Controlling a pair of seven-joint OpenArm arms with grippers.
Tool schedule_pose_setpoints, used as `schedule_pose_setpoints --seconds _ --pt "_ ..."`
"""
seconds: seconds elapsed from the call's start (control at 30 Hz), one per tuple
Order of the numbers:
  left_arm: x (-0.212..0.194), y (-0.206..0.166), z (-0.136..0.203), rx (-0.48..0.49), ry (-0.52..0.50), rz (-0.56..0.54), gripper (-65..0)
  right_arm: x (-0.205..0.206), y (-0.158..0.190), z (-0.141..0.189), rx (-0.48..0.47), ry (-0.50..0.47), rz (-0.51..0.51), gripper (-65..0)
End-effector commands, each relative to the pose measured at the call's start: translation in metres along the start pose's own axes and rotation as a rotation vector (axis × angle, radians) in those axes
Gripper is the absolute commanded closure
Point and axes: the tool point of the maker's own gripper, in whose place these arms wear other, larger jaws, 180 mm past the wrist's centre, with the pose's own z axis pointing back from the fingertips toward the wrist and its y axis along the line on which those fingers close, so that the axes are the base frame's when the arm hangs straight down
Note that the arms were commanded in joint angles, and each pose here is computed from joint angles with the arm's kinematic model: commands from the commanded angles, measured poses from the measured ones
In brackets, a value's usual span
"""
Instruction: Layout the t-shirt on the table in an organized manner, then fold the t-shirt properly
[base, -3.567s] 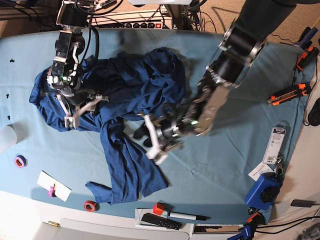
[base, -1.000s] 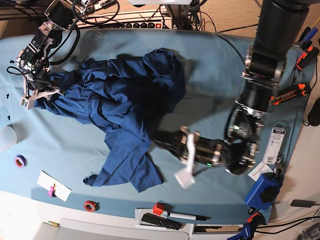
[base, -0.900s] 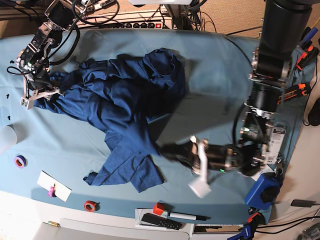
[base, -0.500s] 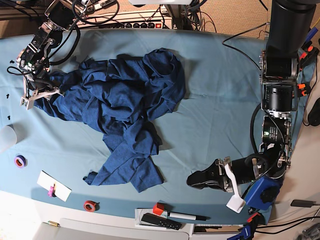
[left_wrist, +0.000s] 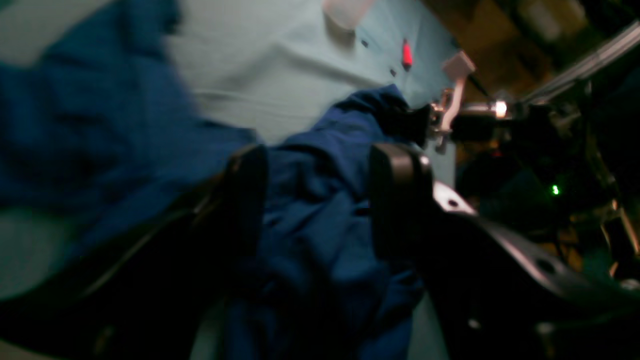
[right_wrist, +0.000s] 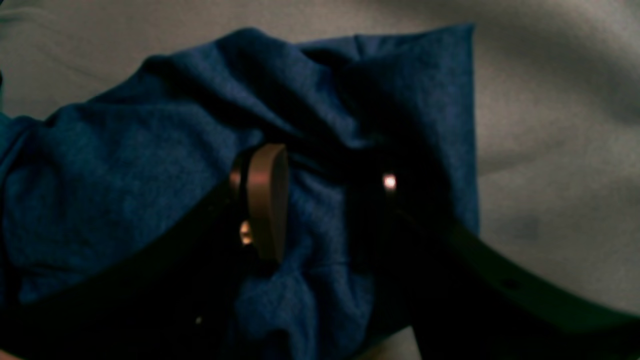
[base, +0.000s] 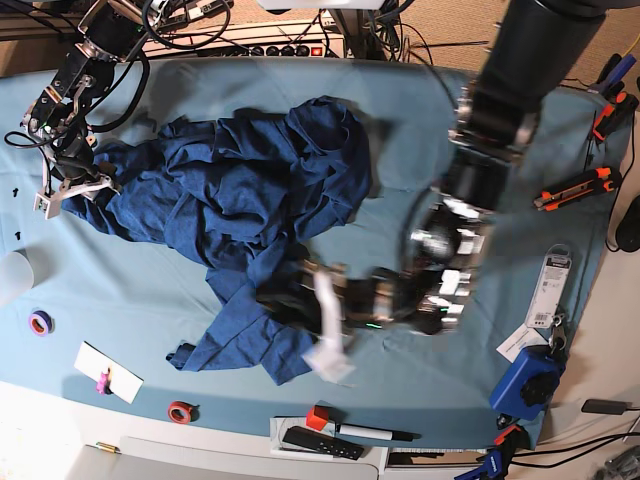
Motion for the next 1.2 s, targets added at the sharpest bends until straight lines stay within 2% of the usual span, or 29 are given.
schedule_pose_setpoints --seconds 0.0,0.1,0.2,0.27,0.33,0.43,0.57,0.7,0.8,0.9,1.07,1.1,1.17 --pt "0.025 -0.021 -0.015 -0.052 -0.033 -0.065 -33.3 0.009 -0.001 0.002 0.0 -0.015 0.008 -23.6" --pt "0.005 -0.042 -0.049 -0.069 0.079 -0.116 -33.3 0.01 0.0 0.002 0.004 -0.021 0.016 -23.6" --pt "-0.017 -0.056 -0.067 -0.088 0.176 -0.18 -33.2 0.012 0.006 0.003 0.043 -0.024 0.065 -23.6" --pt "-0.028 -0.059 -0.073 -0.085 0.219 -0.189 -33.2 0.014 0.016 0.004 0.102 -0.036 0.078 -23.6" --pt "-0.038 -0.058 -0.076 -0.066 0.253 -0.192 -33.2 0.022 0.032 0.008 0.202 -0.067 0.077 -23.6" --pt "-0.046 -0.05 -0.078 -0.019 0.26 -0.198 -33.0 0.04 0.049 0.013 0.297 -0.107 0.033 -23.6" --pt "-0.057 -0.034 -0.078 0.066 0.247 -0.197 -33.0 0.061 0.068 0.016 0.37 -0.146 0.002 -23.6" --pt "-0.067 -0.034 -0.078 0.066 0.251 -0.181 -33.1 0.072 0.092 0.016 0.444 -0.171 -0.03 -23.6" --pt "-0.068 -0.035 -0.078 0.066 0.251 -0.179 -33.0 0.066 0.116 0.012 0.492 -0.151 -0.023 -23.6" --pt "-0.068 -0.035 -0.078 0.065 0.25 -0.179 -33.1 0.05 0.147 0.005 0.53 -0.106 0.032 -23.6" --pt "-0.071 -0.031 -0.075 0.074 0.264 -0.177 -33.0 0.025 0.173 -0.014 0.451 -0.025 0.23 -23.2" --pt "-0.073 -0.029 -0.073 0.079 0.269 -0.177 -33.0 0.02 0.175 -0.017 0.432 -0.008 0.264 -20.4" --pt "-0.075 -0.023 -0.068 0.091 0.276 -0.175 -33.1 0.011 0.177 -0.021 0.396 0.024 0.335 -5.2"
